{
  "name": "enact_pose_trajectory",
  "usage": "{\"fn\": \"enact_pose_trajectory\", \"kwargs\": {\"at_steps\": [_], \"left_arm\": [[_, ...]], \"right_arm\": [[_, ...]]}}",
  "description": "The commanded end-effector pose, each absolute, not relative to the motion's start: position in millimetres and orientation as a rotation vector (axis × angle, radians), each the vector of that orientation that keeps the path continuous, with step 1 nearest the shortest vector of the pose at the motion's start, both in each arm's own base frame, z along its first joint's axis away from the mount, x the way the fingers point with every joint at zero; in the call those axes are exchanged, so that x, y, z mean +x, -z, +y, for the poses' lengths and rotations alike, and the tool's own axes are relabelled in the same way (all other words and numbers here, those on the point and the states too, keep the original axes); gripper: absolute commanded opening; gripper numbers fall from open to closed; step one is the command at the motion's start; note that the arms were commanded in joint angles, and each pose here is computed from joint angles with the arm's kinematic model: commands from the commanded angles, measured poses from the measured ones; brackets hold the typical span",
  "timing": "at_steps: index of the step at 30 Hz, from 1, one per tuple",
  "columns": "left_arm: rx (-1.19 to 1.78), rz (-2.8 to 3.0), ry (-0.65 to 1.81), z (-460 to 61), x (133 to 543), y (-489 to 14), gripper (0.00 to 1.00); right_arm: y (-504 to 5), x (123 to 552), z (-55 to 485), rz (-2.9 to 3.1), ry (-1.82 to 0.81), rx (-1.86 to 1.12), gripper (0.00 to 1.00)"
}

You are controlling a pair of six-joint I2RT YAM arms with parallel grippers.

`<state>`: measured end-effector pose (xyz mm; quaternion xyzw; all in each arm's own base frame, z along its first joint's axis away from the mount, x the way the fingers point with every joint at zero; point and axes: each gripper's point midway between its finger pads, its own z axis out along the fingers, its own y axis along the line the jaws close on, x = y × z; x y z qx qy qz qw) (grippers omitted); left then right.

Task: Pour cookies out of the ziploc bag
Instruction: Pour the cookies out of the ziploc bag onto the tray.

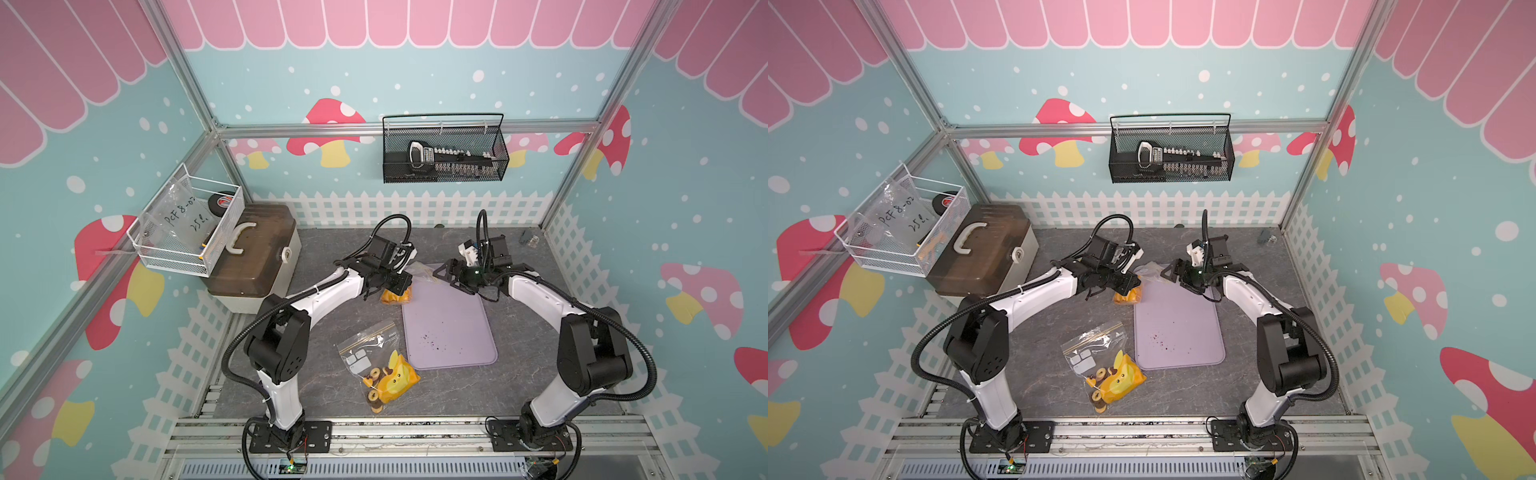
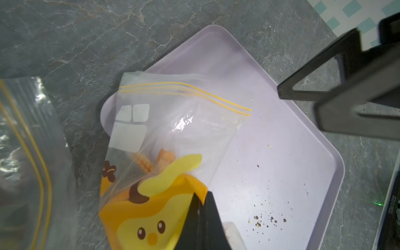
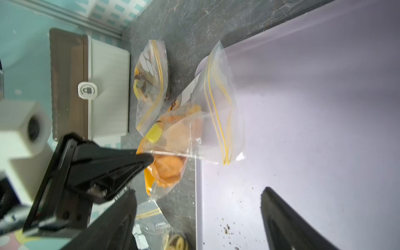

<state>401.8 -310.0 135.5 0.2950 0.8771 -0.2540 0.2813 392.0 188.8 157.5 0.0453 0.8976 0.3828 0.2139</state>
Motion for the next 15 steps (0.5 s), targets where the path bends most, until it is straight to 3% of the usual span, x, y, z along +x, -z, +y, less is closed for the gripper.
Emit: {"fn": "enact_pose_trajectory", "kwargs": {"at_steps": [1, 9, 15], "left_arm": [[0.847, 2.327, 0.75, -324.8, 402.9, -136.9, 0.0], [0.844, 2.353, 0.776, -331.2, 406.8, -124.1, 0.0], [0.841, 2.358, 0.785, -333.0, 408.6, -121.3, 0.0]], "right_arm": [[-163.8, 385.5, 182.6, 2.479, -1.037, 0.126, 0.94], [-151.7, 354.1, 200.3, 2.527, -1.119, 0.044, 0.87], [-142.0, 342.7, 237.3, 2.564, -1.143, -0.063, 0.75]]}}
